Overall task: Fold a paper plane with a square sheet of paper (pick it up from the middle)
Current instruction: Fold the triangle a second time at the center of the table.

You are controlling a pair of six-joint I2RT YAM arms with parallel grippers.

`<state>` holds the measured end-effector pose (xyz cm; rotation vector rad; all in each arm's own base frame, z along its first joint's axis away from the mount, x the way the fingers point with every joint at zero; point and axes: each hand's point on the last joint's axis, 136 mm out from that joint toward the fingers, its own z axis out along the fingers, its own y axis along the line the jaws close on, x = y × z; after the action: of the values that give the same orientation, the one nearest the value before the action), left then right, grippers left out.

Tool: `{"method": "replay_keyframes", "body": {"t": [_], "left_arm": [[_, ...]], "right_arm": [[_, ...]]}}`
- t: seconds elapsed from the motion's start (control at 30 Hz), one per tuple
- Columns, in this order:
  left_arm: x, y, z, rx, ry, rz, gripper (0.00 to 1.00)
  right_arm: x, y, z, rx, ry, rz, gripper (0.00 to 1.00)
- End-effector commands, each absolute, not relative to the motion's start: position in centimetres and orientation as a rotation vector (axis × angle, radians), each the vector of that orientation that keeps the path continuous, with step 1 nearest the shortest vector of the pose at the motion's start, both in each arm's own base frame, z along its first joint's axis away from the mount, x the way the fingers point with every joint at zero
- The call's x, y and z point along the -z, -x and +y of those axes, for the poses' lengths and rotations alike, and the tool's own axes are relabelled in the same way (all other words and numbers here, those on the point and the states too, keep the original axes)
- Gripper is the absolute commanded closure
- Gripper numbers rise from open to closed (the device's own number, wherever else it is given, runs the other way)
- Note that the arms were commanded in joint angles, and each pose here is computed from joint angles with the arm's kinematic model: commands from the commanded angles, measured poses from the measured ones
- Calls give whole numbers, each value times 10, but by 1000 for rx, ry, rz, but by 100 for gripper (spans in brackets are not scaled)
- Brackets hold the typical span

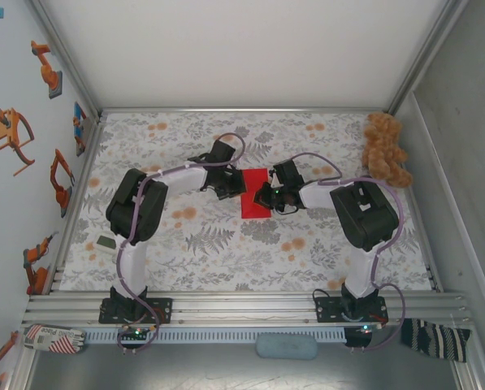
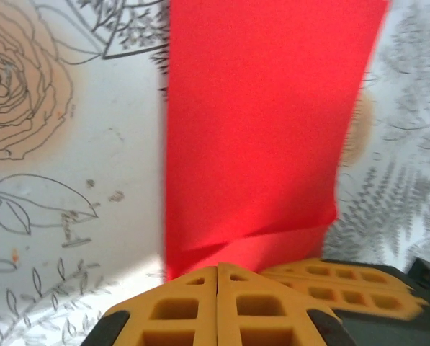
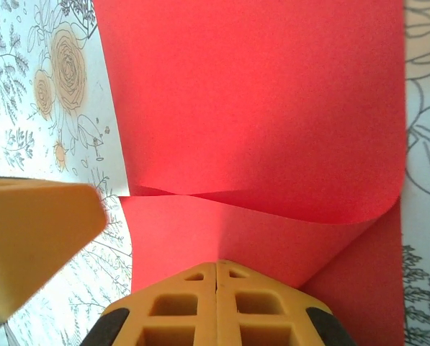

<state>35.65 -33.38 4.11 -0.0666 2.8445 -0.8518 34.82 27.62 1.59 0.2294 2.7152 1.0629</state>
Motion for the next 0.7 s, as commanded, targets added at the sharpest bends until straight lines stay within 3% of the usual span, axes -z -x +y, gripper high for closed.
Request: {"method": "replay_keyframes", "body": {"t": [0.0, 0.27, 0.67], "left_arm": [[-73, -344, -343, 951, 45, 2784, 90], [-56, -308, -353, 987, 5, 2871, 88], [-34, -292, -345, 897, 1, 2943, 94]], "right_arm": [[37, -322, 246, -866, -378, 2886, 100], [40, -319, 245, -867, -405, 2911, 100], [43, -319, 242, -860, -446, 2921, 100]]}}
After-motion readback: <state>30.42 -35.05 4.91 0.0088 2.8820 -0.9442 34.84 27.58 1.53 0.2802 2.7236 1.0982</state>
